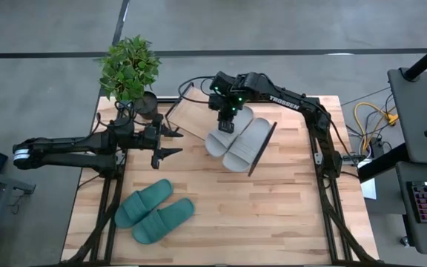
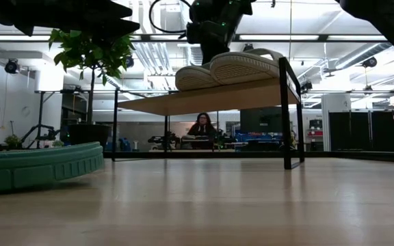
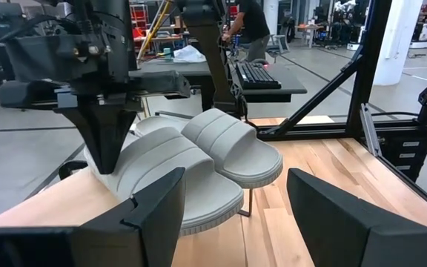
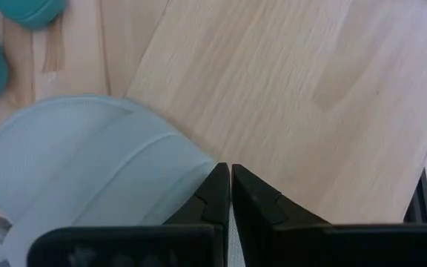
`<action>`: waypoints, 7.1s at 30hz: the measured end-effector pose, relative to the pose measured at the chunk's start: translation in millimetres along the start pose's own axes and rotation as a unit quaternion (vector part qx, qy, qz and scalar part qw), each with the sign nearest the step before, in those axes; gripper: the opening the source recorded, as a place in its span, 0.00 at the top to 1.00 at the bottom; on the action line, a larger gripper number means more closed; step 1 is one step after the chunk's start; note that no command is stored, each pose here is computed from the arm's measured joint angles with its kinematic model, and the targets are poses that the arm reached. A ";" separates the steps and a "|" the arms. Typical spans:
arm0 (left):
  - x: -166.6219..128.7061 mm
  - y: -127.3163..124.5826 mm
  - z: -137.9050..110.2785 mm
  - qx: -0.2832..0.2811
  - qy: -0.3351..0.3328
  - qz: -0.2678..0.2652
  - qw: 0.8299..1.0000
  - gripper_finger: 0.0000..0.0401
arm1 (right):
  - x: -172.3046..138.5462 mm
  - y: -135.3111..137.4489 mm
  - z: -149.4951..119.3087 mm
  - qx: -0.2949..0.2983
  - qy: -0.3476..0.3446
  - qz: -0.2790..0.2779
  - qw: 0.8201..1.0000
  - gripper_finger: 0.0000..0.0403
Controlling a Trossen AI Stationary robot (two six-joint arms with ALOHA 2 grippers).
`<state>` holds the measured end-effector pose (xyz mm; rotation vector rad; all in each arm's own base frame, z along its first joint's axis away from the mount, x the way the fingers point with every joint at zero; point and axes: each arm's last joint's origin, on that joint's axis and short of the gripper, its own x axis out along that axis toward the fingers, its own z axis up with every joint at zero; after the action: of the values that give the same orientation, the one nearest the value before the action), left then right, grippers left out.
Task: Pick and place slides into the shelf
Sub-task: Put the gray slide on the shelf, then put the top green slide on the shelf
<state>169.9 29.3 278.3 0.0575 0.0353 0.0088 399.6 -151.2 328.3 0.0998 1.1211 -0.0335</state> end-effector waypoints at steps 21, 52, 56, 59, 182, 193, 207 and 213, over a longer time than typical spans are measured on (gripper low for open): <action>0.0 0.0 0.1 0.001 0.000 0.000 1.000 0.45 | 2.4 6.9 11.0 -0.044 -0.050 0.022 0.998 0.98; 0.0 0.6 0.1 0.002 0.000 0.010 1.000 0.45 | -32.3 25.2 28.1 -0.052 -0.125 0.055 0.989 0.98; 0.0 0.8 0.0 0.002 0.001 0.014 1.000 0.45 | -77.6 58.8 21.8 -0.091 -0.164 0.067 0.980 0.98; 0.0 1.2 -0.1 0.000 0.002 0.021 1.000 0.45 | -111.2 91.3 9.4 -0.121 -0.199 0.060 0.971 0.98; 13.4 -123.8 -1.6 -0.122 0.724 -0.022 0.679 0.45 | -55.6 143.7 -230.3 -0.242 -0.525 -0.094 0.811 0.98; 37.1 -134.5 -28.0 -0.041 0.716 -0.170 0.676 0.51 | -56.7 143.8 -229.7 -0.242 -0.530 -0.095 0.807 0.98; 26.6 -125.4 -60.9 -0.063 0.743 -0.214 0.631 0.66 | -57.2 143.9 -229.5 -0.242 -0.532 -0.096 0.806 0.98; 29.4 -125.6 -67.4 -0.042 0.723 -0.246 0.644 0.66 | -57.2 143.8 -229.5 -0.242 -0.532 -0.096 0.806 0.98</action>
<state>197.8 -91.9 202.8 -0.0711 1.6953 -0.5056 180.0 12.7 290.0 -0.4550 -0.0270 0.0187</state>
